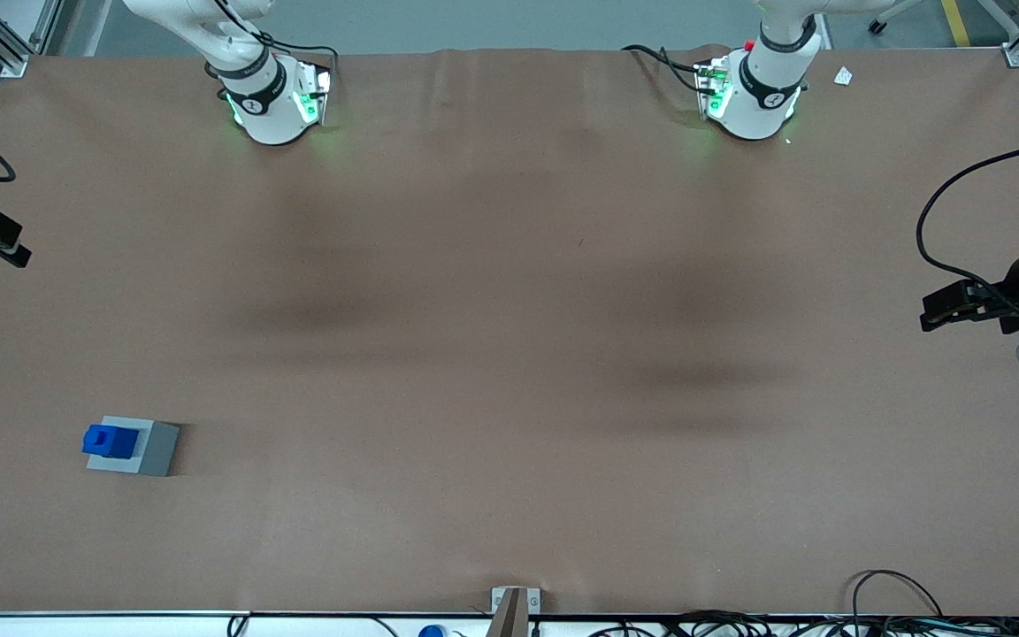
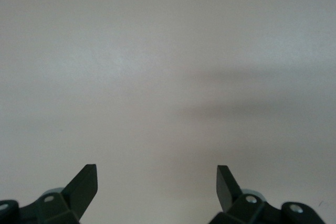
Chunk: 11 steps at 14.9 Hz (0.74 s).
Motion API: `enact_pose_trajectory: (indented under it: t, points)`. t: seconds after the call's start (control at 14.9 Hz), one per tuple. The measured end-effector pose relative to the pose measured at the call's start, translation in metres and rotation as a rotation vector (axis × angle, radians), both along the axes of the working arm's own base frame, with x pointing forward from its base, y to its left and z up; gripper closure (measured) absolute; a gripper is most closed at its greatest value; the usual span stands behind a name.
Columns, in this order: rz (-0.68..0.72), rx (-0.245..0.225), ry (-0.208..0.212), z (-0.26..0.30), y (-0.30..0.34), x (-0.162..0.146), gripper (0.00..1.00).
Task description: Insert blue part into gray base with right arm
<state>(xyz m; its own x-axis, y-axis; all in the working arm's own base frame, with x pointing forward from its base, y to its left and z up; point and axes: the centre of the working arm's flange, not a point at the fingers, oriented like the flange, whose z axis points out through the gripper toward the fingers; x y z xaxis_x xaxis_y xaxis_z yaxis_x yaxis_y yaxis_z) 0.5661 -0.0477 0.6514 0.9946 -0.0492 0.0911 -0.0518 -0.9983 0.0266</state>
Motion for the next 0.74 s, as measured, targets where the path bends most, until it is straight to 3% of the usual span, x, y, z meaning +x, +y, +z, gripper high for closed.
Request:
enact_pose_trajectory:
  t: [0.34, 0.74]
  points:
    - [0.005, 0.002, 0.000, 0.000, 0.001, 0.000, 0.00]
    - [0.023, 0.039, 0.046, -0.005, 0.013, -0.004, 0.00]
